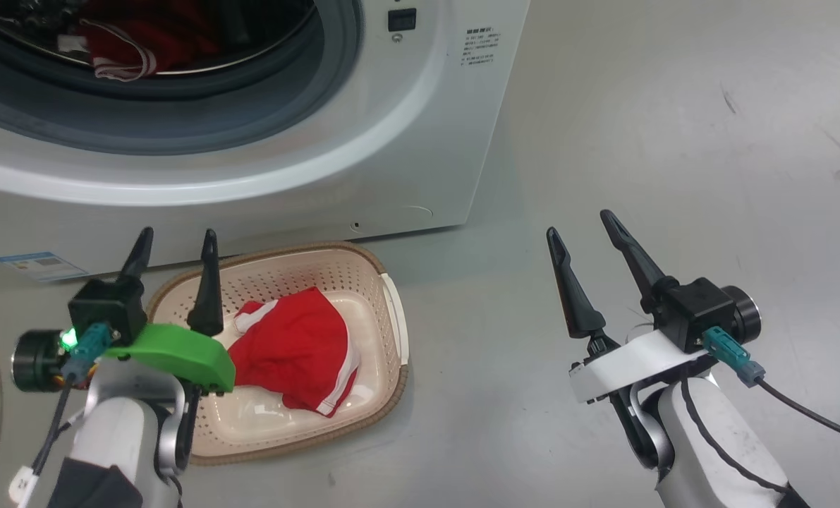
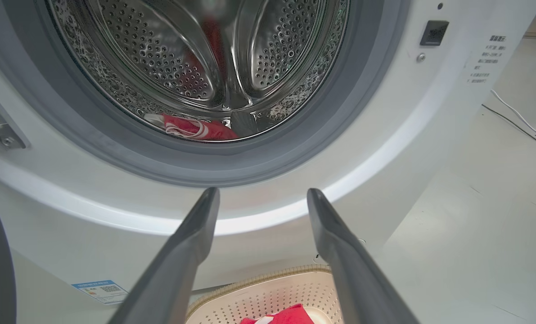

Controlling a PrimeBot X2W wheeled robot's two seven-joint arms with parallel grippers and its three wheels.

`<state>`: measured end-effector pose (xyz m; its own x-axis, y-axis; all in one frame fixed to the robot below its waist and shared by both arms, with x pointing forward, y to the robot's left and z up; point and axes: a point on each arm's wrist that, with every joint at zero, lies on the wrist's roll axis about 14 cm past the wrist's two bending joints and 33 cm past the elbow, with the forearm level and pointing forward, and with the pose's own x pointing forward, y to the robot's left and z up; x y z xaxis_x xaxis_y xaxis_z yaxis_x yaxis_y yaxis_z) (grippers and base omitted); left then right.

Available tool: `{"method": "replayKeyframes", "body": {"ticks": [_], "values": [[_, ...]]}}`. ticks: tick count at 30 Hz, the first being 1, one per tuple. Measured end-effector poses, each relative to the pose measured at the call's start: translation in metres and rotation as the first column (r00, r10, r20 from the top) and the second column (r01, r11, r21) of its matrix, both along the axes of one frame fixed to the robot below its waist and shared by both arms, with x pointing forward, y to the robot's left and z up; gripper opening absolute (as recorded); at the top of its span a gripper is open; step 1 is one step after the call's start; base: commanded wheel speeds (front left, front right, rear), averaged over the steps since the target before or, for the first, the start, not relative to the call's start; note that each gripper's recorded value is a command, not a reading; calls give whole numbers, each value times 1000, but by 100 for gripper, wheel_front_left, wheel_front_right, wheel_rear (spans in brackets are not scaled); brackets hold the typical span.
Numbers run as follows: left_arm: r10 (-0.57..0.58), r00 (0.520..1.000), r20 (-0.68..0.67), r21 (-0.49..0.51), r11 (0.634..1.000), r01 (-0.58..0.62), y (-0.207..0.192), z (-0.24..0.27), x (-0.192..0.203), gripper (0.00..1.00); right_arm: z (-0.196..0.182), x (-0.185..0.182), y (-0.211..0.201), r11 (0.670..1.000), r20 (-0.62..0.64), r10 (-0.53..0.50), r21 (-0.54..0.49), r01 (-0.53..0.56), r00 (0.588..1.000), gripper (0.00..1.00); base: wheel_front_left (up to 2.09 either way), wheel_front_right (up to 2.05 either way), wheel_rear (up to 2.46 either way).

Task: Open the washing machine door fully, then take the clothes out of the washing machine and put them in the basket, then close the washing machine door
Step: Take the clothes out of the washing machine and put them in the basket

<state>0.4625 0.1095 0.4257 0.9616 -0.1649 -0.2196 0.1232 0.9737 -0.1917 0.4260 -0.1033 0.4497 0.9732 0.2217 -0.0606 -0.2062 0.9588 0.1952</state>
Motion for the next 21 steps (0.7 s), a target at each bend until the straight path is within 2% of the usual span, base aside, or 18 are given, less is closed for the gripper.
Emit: {"method": "replayKeyframes", "body": {"ticks": [9, 21], "values": [[-40, 998, -47, 7, 999, 41, -12, -21, 55, 100, -11, 20, -3, 1000, -15, -7, 25, 8, 1000, 100, 0, 0, 0], [-71, 987, -148, 85, 993, 84, -9, -63, 130, 100, -34, 30, -17, 997, -82, -45, 61, 50, 996, 100, 0, 0, 0]]}}
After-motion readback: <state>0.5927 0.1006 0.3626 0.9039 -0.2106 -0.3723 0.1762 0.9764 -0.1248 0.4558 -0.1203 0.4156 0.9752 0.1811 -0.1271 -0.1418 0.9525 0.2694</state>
